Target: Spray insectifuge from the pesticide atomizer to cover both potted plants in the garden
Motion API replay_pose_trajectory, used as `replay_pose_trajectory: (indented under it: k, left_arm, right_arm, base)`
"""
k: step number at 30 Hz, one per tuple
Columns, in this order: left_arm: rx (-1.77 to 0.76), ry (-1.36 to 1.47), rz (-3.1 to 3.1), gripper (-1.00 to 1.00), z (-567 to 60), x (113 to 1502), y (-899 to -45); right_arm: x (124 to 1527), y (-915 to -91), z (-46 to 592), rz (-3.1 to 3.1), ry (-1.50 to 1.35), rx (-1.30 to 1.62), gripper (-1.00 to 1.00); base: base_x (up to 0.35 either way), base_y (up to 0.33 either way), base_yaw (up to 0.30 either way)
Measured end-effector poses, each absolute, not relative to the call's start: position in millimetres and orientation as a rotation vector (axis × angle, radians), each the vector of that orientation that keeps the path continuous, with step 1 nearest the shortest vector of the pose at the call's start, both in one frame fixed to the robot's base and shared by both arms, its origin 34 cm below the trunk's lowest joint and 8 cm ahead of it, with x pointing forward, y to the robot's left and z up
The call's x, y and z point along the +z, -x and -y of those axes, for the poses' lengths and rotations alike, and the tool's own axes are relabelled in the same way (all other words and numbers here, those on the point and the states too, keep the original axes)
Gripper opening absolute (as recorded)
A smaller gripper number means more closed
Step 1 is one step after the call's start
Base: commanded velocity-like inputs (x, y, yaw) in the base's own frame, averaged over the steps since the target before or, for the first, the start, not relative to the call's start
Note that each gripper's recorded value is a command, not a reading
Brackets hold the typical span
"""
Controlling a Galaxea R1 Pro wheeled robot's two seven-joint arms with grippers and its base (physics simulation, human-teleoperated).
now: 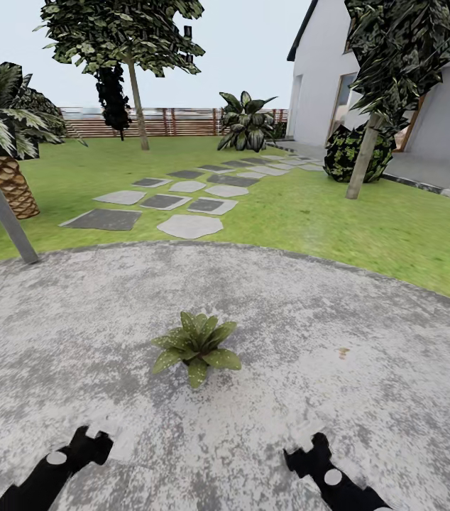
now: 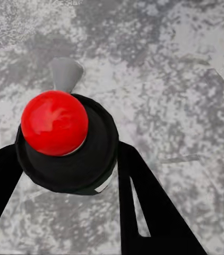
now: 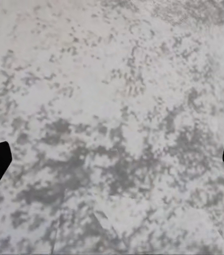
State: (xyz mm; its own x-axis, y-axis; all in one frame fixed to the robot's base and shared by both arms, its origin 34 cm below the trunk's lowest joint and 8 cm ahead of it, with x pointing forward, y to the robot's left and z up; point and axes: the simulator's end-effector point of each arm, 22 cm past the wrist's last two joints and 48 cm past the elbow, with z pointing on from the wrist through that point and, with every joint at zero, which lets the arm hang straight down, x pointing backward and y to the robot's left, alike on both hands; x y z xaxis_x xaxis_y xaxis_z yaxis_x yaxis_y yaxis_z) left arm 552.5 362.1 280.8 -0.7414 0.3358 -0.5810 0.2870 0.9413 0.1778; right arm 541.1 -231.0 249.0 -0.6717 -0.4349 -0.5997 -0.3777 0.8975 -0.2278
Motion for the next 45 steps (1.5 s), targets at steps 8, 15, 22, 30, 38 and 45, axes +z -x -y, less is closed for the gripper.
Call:
replay_pose_trajectory:
  k: [8, 15, 22, 30, 38, 45]
  left_arm:
    - [0.288, -0.029, -2.366, -1.0, -405.7, 264.7, -493.6]
    - [0.252, -0.046, -2.48, -1.0, -393.4, 235.7, -445.1]
    - [0.247, -0.045, -2.549, -1.0, -391.2, 219.0, -408.0]
    - [0.24, -0.043, -2.573, -1.0, -388.8, 213.3, -397.7]
    - [0.237, -0.043, -2.576, -1.0, -387.9, 212.6, -396.7]
    - [0.236, -0.043, -2.575, -1.0, -387.6, 212.6, -396.8]
  right_arm:
    - [244.9, -511.1, 264.8, -2.329, 0.264, -0.183, 1.0]
    - [228.9, -478.5, 255.8, -2.386, 0.296, -0.164, 1.0]
    - [225.0, -468.9, 254.5, -2.4, 0.3, -0.16, 1.0]
    - [224.8, -468.7, 253.5, -2.4, 0.299, -0.157, 1.0]
    - [224.7, -468.6, 252.9, -2.401, 0.296, -0.156, 1.0]
    - [224.9, -469.2, 251.8, -2.4, 0.294, -0.154, 1.0]
  base:
    - [0.0, 0.0, 0.0]
    - [0.121, 0.0, 0.0]
    - [0.307, 0.111, 0.0]
    - [0.252, 0.219, -0.084]
    - [0.213, 0.256, -0.287]
    - [0.071, 0.316, -0.198]
